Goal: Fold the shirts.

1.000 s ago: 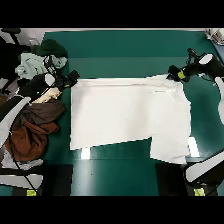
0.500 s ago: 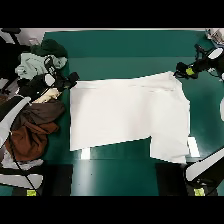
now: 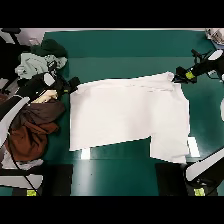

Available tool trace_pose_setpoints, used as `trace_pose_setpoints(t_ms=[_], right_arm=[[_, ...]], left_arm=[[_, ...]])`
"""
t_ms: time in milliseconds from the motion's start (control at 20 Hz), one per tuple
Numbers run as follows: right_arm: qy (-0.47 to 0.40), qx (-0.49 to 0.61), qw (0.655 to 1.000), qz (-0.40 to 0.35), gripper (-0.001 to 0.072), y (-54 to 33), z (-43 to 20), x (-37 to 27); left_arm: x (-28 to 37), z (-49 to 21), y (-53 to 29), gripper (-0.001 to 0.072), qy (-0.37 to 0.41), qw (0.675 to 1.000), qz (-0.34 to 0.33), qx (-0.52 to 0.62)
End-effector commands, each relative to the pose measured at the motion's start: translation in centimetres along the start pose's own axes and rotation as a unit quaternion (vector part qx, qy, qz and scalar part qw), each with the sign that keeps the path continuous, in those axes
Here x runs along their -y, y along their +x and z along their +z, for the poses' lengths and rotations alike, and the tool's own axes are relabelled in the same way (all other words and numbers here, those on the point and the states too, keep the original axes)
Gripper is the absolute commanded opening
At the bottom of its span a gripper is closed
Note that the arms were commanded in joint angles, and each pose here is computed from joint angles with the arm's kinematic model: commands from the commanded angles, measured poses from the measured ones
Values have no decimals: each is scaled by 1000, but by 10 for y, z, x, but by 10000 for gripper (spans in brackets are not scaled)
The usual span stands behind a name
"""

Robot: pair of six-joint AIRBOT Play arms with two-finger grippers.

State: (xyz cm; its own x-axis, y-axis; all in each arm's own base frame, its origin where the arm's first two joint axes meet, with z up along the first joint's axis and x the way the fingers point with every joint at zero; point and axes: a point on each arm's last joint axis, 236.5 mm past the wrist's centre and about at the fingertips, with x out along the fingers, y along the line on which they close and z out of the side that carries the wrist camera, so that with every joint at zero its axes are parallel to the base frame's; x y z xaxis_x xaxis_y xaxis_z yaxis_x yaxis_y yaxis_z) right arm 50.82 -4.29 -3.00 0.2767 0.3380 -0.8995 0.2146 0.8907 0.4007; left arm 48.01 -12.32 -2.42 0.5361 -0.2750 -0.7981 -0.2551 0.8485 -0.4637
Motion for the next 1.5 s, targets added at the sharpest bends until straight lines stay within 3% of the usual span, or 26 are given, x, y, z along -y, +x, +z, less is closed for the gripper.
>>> trace_pose_setpoints(t_ms=[0, 150, 250, 400, 500, 850, 900, 1000, 1050, 1450], right_arm=[[-2, 4, 1000, 4, 205, -5, 1, -4], [-6, 12, 1000, 28, 230, -10, 3, -17], [-16, 26, 999, 38, 327, -16, 9, -24], [-23, 29, 999, 37, 344, -14, 10, -23], [-18, 21, 999, 37, 448, -7, 5, -20], [-19, -15, 999, 34, 447, 21, -22, -5], [-19, -17, 999, 33, 433, 25, -24, -6], [-27, -11, 999, 34, 116, 27, -22, -14], [-40, 3, 999, 33, 25, 22, -17, -19], [-28, 84, 996, 23, 21, -56, 6, -6]], left_arm=[[6, -3, -14, 26, 49, 999, -5, -6], [6, -6, -18, 25, 56, 998, -4, -14], [6, -7, -18, 25, 61, 998, -3, -15], [6, -6, -18, 25, 62, 998, -4, -13], [6, -6, -18, 25, 63, 998, -4, -13], [6, -6, -18, 25, 63, 998, -4, -13], [6, -6, -18, 25, 63, 998, -4, -13], [6, -9, -19, 25, 62, 998, -4, -20], [5, -13, -21, 25, 67, 997, 0, -33], [12, -32, -50, 24, 148, 982, 10, -114]])
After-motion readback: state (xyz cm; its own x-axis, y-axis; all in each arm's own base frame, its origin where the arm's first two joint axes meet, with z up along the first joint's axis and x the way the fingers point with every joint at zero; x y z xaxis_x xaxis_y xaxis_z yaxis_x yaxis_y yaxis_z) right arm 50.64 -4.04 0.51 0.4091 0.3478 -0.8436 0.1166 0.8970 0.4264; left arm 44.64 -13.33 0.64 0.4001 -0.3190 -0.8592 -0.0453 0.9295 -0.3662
